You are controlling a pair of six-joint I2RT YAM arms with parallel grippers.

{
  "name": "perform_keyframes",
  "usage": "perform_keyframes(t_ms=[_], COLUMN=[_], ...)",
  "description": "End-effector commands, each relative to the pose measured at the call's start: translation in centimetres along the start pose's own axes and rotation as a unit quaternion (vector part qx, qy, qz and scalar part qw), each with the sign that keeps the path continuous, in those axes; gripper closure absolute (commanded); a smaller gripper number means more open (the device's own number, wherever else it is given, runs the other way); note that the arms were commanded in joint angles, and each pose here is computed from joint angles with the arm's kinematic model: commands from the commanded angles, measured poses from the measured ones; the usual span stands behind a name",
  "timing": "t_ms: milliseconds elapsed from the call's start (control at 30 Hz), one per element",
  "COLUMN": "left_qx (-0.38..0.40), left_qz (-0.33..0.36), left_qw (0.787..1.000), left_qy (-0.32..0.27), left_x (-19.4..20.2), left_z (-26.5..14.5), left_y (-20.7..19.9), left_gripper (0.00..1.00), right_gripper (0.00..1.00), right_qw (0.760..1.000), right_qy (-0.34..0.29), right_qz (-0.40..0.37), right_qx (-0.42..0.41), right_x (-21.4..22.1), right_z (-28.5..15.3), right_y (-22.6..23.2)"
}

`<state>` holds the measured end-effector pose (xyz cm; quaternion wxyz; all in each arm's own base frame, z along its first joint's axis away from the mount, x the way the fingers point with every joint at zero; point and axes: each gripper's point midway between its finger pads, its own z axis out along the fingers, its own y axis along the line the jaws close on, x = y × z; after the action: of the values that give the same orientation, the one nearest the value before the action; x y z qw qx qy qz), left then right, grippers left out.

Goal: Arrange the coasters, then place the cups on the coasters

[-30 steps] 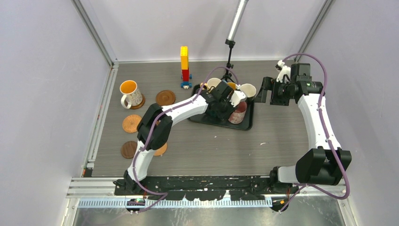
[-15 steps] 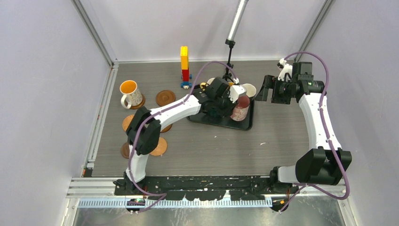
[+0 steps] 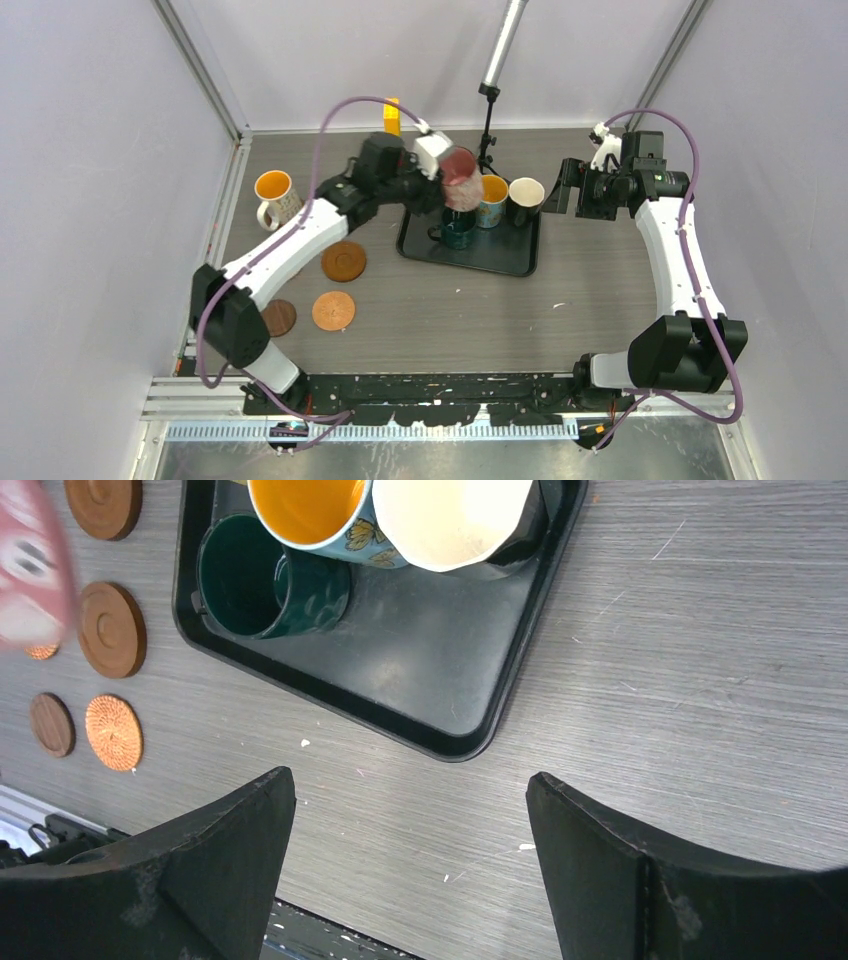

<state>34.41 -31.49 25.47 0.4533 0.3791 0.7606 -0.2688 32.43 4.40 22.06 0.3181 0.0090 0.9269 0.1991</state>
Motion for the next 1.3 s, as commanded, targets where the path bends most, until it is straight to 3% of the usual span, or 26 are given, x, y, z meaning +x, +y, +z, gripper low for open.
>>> perform_keyframes(t_ms=[0, 267, 633, 933, 1267], left_qx=[-0.068, -0.186, -0.250, -0.270, -0.261], left_qz=[0.005, -0.024, -0.022, -0.010, -0.027], left_qw=[0.995, 0.981, 0.968, 0.963, 0.965], left_qy=[-0.073, -0.040, -0.013, -0.009, 0.018], left_x=[-3.1, 3.0, 8.9, 10.6, 13.4], left_z=[-5.7, -9.3, -9.3, -8.1, -6.8], left_y=[4.7, 13.8, 20.9, 24.2, 24.7], left_gripper=[1.00, 1.00, 1.00, 1.00, 1.00], right_gripper=[0.10, 0.10, 0.10, 0.10, 0.10], right_qw=[0.999, 0.999, 1.000, 1.000, 1.000], right_qy=[-0.028, -0.026, -0.018, -0.015, -0.013], right_qz=[0.002, 0.014, 0.004, 0.006, 0.011], right_qx=[-0.017, -0.028, -0.022, -0.019, -0.016], right_x=[-1.8, -1.8, -1.2, -1.2, -1.0], right_z=[-0.2, 0.2, 0.0, 0.2, 0.2], right_y=[0.7, 1.0, 0.8, 0.6, 0.5])
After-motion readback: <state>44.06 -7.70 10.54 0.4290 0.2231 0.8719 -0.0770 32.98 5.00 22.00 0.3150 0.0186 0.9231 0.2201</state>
